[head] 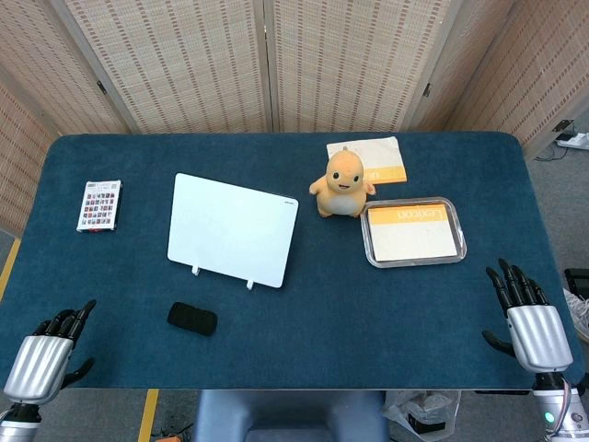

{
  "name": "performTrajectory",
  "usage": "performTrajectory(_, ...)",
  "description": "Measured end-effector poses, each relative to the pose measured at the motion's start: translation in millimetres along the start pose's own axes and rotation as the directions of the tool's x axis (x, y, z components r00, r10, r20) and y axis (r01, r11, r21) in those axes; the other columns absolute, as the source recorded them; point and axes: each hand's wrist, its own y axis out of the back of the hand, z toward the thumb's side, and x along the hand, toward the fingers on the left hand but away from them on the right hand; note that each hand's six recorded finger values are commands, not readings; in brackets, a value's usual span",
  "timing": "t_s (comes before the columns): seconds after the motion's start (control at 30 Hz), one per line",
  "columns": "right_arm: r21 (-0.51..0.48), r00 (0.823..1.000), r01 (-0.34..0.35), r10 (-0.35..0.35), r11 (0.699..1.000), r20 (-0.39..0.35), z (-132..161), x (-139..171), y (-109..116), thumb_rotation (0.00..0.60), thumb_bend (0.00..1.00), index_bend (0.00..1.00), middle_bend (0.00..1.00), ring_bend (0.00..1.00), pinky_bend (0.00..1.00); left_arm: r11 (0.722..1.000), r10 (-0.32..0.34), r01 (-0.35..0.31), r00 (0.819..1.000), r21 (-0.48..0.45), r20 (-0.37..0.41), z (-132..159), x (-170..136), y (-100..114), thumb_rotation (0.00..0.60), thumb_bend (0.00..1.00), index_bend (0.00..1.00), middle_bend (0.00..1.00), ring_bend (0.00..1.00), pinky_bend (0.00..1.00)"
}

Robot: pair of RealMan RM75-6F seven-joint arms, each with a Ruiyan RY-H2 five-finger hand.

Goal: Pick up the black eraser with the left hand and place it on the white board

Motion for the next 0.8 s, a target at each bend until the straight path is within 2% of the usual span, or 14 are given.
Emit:
performTrajectory(0.03, 0.0, 1.0, 0.001, -0.001, 1.0, 0.0, 0.1, -0.3, 0.1, 0.6, 0.15, 0.0, 0.0, 0.0, 0.16, 1.0, 0.016, -0.016, 1.0, -0.011, 0.018, 2.2, 0.9, 0.3, 0.6, 0.23, 0.13, 0.97, 0.86, 0.95)
performTrajectory(0.1, 0.0, 1.0, 0.002, -0.002, 1.0, 0.0, -0.2, -0.9, 0.2, 0.6, 0.15, 0.0, 0.0, 0.0, 0.16, 0.998, 0.041, -0.039, 0.997, -0.043, 0.059, 7.0, 3.6, -1.2, 0.6, 0.23, 0.17, 1.0, 0.99, 1.0)
performTrajectory(0.2, -0.002, 1.0, -0.005, 0.005, 1.0, 0.001, -0.7, -2.5, -0.9, 0.6, 0.15, 0.0, 0.0, 0.0, 0.16, 0.992, 0.059, -0.047, 0.993, -0.12, 0.102, 14.8, 9.6, -3.3, 0.6, 0.24, 0.23, 1.0, 1.0, 1.0)
performTrajectory(0.3, -0.003, 1.0, -0.006, 0.006, 1.0, 0.001, -1.0, -4.2, -0.9, 0.6, 0.15, 0.0, 0.0, 0.0, 0.16, 0.98, 0.044, -0.012, 0.987, -0.2, 0.154, 24.8, 18.6, -6.5, 0.6, 0.24, 0.25, 1.0, 1.0, 1.0)
performTrajectory(0.43, -0.006, 1.0, -0.003, 0.003, 1.0, -0.002, -0.3, -4.2, -0.4, 0.6, 0.15, 0.0, 0.0, 0.0, 0.16, 0.973, -0.028, 0.074, 0.978, -0.22, 0.205, 36.9, 32.3, -18.6, 0.6, 0.24, 0.28, 1.0, 1.0, 1.0)
performTrajectory(0.5, -0.01, 1.0, -0.002, 0.002, 1.0, -0.002, -0.7, -4.4, -0.1, 0.6, 0.15, 0.0, 0.0, 0.0, 0.16, 0.967, -0.085, 0.135, 0.971, -0.215, 0.225, 43.5, 40.4, -28.1, 0.6, 0.24, 0.31, 1.0, 1.0, 1.0)
performTrajectory(0.67, -0.027, 1.0, 0.004, -0.004, 1.0, 0.005, -4.2, -5.5, 2.9, 0.6, 0.15, 0.0, 0.0, 0.0, 0.16, 0.943, -0.207, 0.266, 0.939, -0.201, 0.274, 64.2, 65.7, -46.6, 0.6, 0.25, 0.33, 1.0, 1.0, 1.0)
performTrajectory(0.8, -0.031, 1.0, 0.004, -0.004, 1.0, 0.001, -5.3, -5.1, 4.0, 0.6, 0.15, 0.0, 0.0, 0.0, 0.16, 0.93, -0.247, 0.311, 0.924, -0.198, 0.293, 81.1, 87.5, -56.8, 0.6, 0.27, 0.35, 1.0, 1.0, 1.0)
